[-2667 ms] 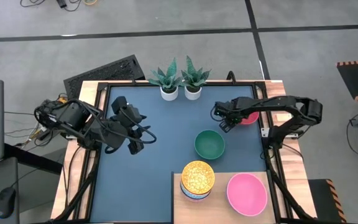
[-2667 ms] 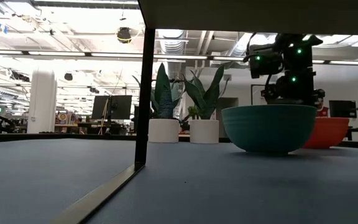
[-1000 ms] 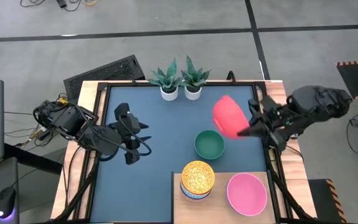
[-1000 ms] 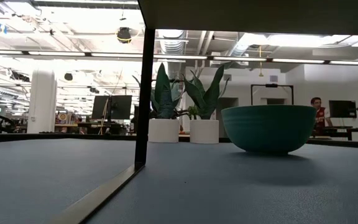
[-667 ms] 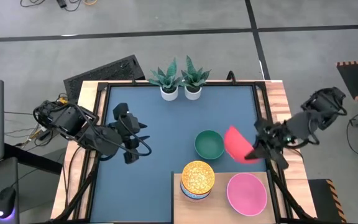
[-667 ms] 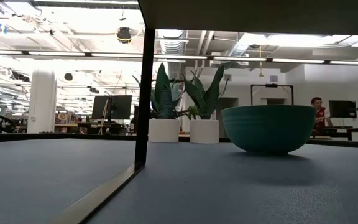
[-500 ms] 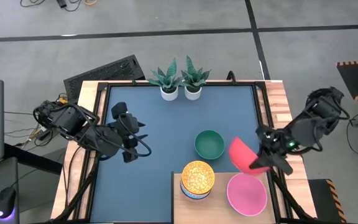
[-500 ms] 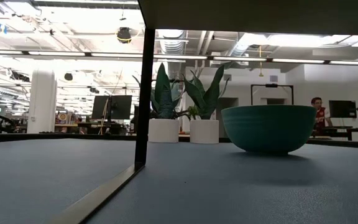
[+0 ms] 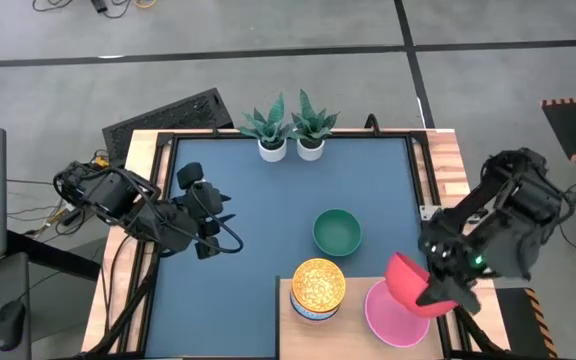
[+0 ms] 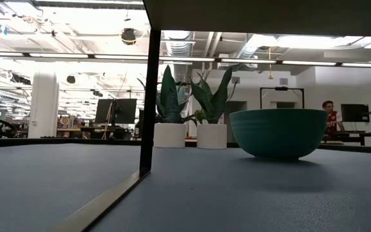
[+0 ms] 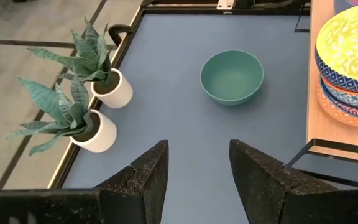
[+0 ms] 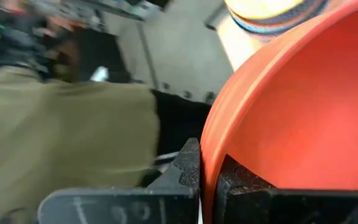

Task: Place and stack bowls onto a shelf
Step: Stack the orange bowl on top of the pink bowl on the shelf

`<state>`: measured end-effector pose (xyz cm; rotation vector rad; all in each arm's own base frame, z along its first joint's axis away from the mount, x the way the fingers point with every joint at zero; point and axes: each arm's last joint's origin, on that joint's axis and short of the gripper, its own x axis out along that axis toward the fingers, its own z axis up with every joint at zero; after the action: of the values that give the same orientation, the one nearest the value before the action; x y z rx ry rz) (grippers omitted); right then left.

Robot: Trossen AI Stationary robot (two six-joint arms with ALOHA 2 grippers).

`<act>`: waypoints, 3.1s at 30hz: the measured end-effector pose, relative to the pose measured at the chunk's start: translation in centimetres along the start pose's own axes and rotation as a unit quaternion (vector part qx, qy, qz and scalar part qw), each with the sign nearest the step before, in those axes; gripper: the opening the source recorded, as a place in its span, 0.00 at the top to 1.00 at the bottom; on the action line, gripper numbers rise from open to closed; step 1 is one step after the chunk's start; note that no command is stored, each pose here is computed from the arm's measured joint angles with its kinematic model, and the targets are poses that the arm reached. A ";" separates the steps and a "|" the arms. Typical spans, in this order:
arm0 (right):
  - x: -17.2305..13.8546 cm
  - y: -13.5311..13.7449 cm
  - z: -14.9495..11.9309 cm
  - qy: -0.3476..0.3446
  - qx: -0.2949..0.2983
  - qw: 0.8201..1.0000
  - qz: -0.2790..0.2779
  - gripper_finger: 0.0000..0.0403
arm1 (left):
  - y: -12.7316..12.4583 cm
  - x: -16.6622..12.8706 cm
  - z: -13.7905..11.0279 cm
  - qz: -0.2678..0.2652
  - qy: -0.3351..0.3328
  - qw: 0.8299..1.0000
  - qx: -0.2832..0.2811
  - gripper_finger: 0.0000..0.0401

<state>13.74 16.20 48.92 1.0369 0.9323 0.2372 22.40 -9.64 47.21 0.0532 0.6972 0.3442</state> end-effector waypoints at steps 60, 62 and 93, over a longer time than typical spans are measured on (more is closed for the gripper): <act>10.5 0.9 -2.7 0.080 -0.101 0.965 -0.228 0.94 | 0.3 0.0 -0.1 0.041 -0.008 0.999 0.007 0.61; 10.5 0.9 -2.7 0.081 -0.101 0.965 -0.229 0.94 | 0.3 0.0 -0.1 0.041 -0.008 0.999 0.007 0.61; 10.5 0.8 -2.3 0.071 -0.078 0.966 -0.236 0.86 | 0.3 0.0 -0.1 0.041 -0.008 0.999 0.002 0.61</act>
<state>18.60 24.04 43.42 0.6326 1.2421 -0.0150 22.23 -9.36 47.15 0.0888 0.6817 0.4202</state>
